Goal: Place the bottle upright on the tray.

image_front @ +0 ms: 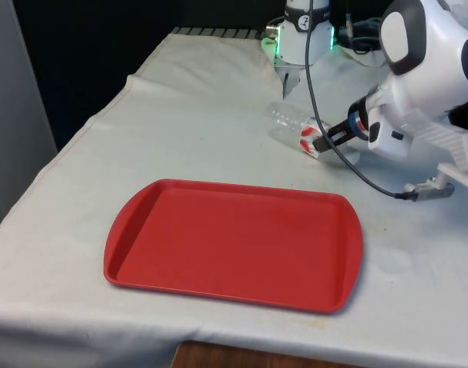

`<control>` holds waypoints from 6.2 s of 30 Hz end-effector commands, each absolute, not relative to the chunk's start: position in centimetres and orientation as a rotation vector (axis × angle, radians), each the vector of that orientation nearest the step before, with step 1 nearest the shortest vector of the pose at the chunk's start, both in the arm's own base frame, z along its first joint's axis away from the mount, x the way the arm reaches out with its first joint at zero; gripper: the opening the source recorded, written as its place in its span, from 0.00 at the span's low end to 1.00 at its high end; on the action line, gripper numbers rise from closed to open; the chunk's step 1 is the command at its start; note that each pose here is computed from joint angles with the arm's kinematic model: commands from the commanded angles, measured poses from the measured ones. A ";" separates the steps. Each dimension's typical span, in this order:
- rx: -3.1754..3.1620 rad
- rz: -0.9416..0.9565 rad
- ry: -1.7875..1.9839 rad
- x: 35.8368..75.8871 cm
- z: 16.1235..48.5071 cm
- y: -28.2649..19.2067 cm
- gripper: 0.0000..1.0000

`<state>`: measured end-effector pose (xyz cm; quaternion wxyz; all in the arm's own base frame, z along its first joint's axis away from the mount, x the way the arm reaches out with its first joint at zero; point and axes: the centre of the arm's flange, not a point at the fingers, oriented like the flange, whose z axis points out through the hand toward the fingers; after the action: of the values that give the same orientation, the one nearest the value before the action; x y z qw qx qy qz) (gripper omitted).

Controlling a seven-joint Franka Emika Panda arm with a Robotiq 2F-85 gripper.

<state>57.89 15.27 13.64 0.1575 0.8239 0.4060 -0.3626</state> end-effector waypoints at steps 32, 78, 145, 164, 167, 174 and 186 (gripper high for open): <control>2.388 -0.955 1.149 58.1 18.2 15.6 0.34; 2.485 -0.799 1.152 59.1 26.8 13.9 0.34; 2.614 -0.485 1.102 59.1 31.3 10.7 0.34; 2.659 -0.325 1.082 59.3 32.6 9.0 0.34; 2.659 -0.312 1.079 59.1 33.1 8.9 0.34; 2.666 -0.264 1.066 58.9 33.9 8.5 0.34; 2.681 -0.157 1.049 59.3 34.0 8.2 0.34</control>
<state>59.40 8.18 33.76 0.1306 0.9212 0.3614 -0.0617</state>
